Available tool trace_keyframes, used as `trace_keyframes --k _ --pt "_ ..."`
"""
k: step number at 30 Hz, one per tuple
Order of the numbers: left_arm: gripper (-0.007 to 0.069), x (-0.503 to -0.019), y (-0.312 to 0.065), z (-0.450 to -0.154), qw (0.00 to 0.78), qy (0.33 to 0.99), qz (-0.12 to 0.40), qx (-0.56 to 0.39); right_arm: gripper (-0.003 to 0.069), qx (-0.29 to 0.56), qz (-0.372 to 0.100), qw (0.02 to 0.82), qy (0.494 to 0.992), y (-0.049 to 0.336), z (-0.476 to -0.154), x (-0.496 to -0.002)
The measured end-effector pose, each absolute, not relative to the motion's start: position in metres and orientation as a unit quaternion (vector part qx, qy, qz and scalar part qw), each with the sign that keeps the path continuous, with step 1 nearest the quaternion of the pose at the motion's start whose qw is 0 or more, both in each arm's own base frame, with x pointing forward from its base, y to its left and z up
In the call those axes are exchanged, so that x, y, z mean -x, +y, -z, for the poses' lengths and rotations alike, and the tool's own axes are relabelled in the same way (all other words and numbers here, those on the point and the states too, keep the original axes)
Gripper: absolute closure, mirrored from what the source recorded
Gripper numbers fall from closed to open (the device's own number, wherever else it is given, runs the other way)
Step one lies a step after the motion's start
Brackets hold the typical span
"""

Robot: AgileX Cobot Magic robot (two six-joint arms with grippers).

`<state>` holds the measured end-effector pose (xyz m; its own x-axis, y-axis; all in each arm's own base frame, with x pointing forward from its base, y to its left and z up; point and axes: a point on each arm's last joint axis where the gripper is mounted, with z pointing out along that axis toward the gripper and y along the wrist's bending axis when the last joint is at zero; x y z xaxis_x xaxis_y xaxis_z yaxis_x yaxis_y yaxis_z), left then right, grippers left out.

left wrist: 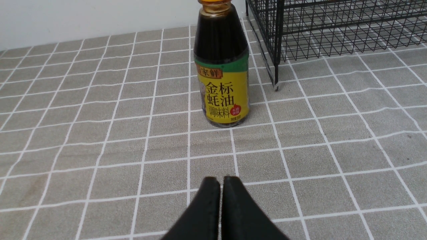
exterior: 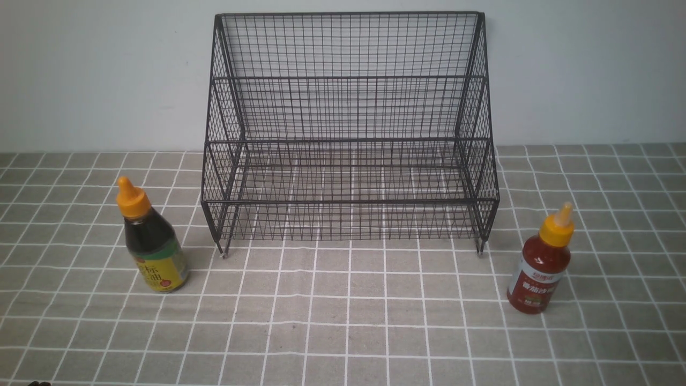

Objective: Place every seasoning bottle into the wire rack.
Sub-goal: Use the right arm to grab the condiment bottle closest to it

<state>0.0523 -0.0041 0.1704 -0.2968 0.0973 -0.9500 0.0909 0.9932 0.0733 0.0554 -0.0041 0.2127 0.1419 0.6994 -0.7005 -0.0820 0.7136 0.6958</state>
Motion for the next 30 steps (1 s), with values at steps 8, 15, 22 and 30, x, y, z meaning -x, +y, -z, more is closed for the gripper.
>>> trace_keyframes --k 8,15,22,30 --pt "0.0632 -0.052 -0.004 -0.17 0.59 0.805 -0.003 -0.058 0.0672 -0.235 -0.267 0.75 0.558 -0.005 -0.243 -0.049" --pt "0.0632 -0.052 -0.004 -0.17 0.59 0.805 -0.003 -0.058 0.0672 -0.15 -0.185 0.76 0.605 -0.001 -0.276 -0.053" --pt "0.0632 -0.052 -0.004 -0.17 0.59 0.805 -0.003 -0.058 0.0672 -0.056 -0.142 0.549 0.822 0.016 -0.318 -0.099" --pt "0.0632 -0.052 -0.004 -0.17 0.59 0.805 -0.003 -0.058 0.0641 0.007 -0.136 0.248 0.959 0.027 -0.348 -0.201"
